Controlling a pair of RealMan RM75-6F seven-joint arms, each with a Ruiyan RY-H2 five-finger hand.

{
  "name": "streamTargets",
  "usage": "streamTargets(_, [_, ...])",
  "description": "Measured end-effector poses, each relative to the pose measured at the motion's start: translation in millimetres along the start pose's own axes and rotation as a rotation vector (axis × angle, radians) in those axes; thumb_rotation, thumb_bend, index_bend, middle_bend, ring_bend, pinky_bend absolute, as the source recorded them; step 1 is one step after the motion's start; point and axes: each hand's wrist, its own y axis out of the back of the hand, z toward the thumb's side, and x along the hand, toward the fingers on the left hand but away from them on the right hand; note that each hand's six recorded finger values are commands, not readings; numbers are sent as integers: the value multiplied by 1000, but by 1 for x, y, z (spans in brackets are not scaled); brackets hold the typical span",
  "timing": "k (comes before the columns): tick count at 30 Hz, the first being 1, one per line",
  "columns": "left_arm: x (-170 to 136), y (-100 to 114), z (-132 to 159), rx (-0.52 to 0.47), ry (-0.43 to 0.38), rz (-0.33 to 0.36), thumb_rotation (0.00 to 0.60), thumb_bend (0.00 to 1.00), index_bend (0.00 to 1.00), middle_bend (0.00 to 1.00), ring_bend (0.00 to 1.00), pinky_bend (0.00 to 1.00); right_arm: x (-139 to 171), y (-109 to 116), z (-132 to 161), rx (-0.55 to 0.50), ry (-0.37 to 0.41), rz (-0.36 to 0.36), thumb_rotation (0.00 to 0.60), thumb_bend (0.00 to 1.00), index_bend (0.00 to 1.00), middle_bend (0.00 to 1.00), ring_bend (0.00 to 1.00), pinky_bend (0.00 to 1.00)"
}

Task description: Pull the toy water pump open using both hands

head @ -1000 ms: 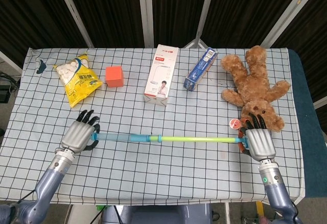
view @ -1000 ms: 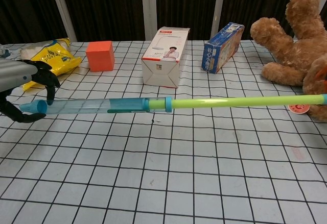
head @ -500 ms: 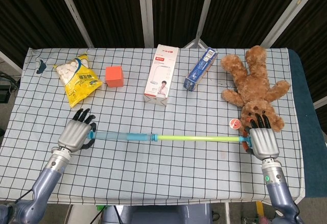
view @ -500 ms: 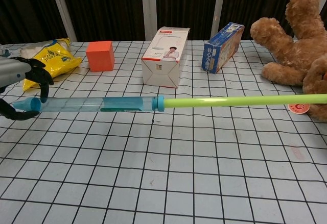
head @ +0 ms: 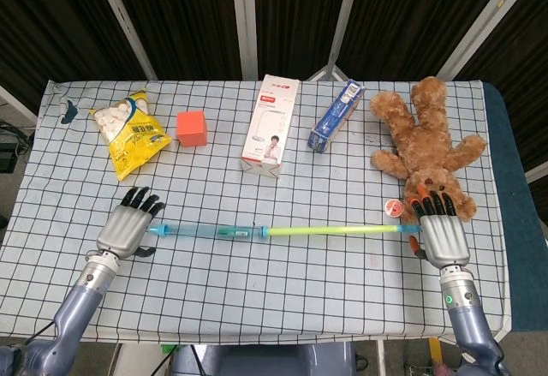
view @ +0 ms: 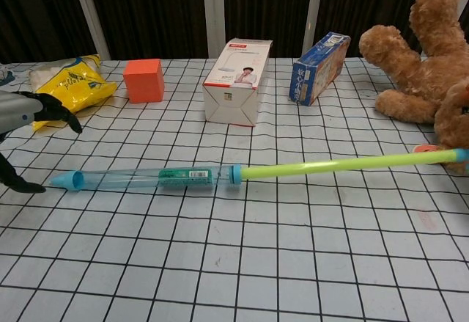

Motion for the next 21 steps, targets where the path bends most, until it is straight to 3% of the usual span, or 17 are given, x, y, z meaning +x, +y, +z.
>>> streamTargets(11, [-19,5,-6,-65,12,17,600,188,158,82,0,6,9,2,-9,10,-25,14,600,410,0,0,0,0])
streamTargets(21, [-73,8,-34,-166,45,91,600,178,78,6,0,0,36,12,-17,3,8,-36,600,369,0,0,0,0])
